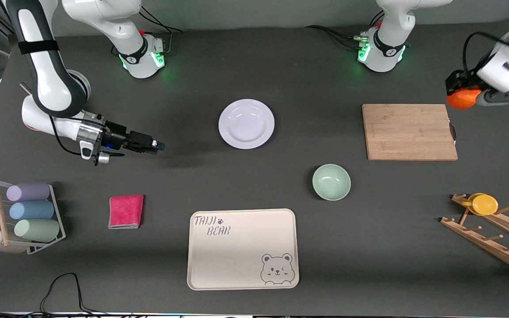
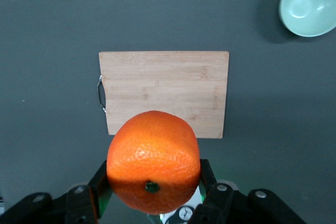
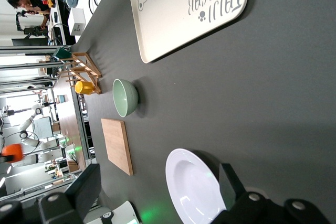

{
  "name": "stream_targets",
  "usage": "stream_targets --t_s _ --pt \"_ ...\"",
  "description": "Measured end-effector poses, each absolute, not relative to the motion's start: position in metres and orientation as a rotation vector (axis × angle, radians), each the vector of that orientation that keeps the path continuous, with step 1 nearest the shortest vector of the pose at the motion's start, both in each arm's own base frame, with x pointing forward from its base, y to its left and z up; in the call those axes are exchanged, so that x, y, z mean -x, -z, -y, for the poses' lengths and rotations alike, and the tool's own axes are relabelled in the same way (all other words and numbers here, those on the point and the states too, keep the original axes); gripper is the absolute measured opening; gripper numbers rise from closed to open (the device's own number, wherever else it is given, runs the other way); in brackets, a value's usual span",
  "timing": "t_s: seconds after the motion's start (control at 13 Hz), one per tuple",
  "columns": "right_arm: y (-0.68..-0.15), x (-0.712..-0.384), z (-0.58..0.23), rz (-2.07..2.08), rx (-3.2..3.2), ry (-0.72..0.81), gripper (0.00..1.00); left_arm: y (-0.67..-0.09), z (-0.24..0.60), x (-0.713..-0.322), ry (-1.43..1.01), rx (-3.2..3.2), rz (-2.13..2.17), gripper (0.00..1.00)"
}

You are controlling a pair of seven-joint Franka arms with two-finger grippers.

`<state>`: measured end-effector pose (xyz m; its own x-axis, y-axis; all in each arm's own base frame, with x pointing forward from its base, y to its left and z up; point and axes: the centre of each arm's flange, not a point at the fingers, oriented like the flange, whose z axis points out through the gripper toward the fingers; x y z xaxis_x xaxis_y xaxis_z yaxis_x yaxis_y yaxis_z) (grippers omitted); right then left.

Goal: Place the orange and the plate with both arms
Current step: 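Lift the orange with the left gripper and carry it toward the plate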

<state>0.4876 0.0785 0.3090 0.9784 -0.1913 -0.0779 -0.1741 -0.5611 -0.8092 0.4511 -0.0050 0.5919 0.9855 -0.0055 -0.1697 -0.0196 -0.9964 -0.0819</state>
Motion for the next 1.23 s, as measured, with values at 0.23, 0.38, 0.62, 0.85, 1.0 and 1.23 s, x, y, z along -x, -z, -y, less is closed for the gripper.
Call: stream_targets --t_s 0.23,0.38,0.62,0.85,1.0,1.23 --pt "-0.299 -0.482 -0.078 -0.237 2.183 0.016 1.0 -0.624 0.031 -0.463 -0.264 3.055 -0.076 0.69" --pt "-0.29 -0.476 -0.078 -0.233 2.171 0.019 1.0 -0.62 0.072 -0.467 -0.277 3.078 -0.069 0.69" --pt "-0.265 -0.467 -0.079 -0.243 2.146 0.013 1.0 -0.602 0.176 -0.464 -0.255 3.122 0.054 0.69" --pt "-0.249 -0.463 -0.084 -0.256 2.134 -0.013 1.0 -0.571 0.289 -0.455 -0.203 3.145 0.198 0.69" --pt "-0.246 -0.457 -0.097 -0.249 2.106 -0.007 1.0 -0.548 0.353 -0.453 -0.208 3.184 0.305 0.69" --pt "-0.234 -0.444 -0.108 -0.223 2.091 -0.009 1.0 -0.495 0.431 -0.452 -0.213 3.188 0.39 0.69"
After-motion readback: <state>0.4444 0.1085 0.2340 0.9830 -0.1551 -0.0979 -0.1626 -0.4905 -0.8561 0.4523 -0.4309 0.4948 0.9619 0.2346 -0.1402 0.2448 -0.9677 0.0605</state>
